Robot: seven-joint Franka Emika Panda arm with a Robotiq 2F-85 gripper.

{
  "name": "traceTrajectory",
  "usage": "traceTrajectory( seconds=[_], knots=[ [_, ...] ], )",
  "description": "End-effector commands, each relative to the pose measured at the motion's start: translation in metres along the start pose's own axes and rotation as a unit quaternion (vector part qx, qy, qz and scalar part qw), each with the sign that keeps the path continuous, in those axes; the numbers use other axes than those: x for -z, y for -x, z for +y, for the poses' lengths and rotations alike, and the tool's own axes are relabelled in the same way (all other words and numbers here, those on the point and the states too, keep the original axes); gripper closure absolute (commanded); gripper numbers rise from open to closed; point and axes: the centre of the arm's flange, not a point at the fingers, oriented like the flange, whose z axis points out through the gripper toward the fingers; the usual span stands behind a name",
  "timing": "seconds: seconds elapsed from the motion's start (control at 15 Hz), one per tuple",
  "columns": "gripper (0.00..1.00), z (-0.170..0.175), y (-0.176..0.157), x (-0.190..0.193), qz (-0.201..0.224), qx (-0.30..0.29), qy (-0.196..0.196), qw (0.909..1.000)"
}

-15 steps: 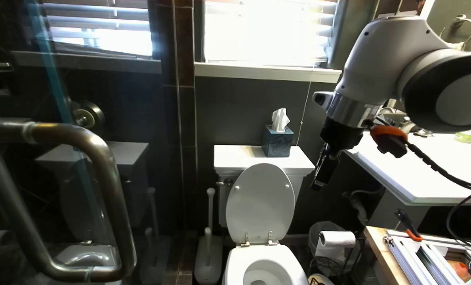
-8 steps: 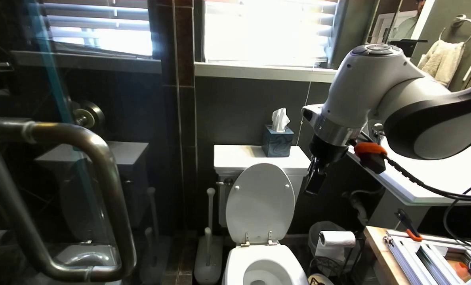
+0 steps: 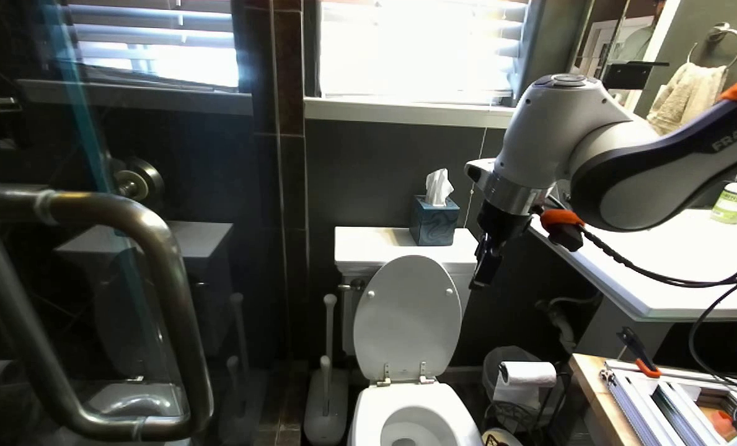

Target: Close the toilet lid

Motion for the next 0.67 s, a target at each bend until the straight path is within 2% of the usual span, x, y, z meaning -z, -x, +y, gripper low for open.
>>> traceTrajectory(
  seconds=[0.0, 0.27, 0.47, 0.6],
  knots=[
    [0.0, 0.068, -0.035, -0.043, 0.023, 0.033, 0.003, 0.9992],
    [0.0, 0.115, -0.056, -0.088, 0.066, 0.059, 0.005, 0.9961],
    [0.0, 0.127, -0.067, -0.117, 0.072, 0.085, 0.023, 0.9935],
    [0.0, 0.132, -0.079, -0.134, 0.059, 0.083, 0.035, 0.9942]
  ],
)
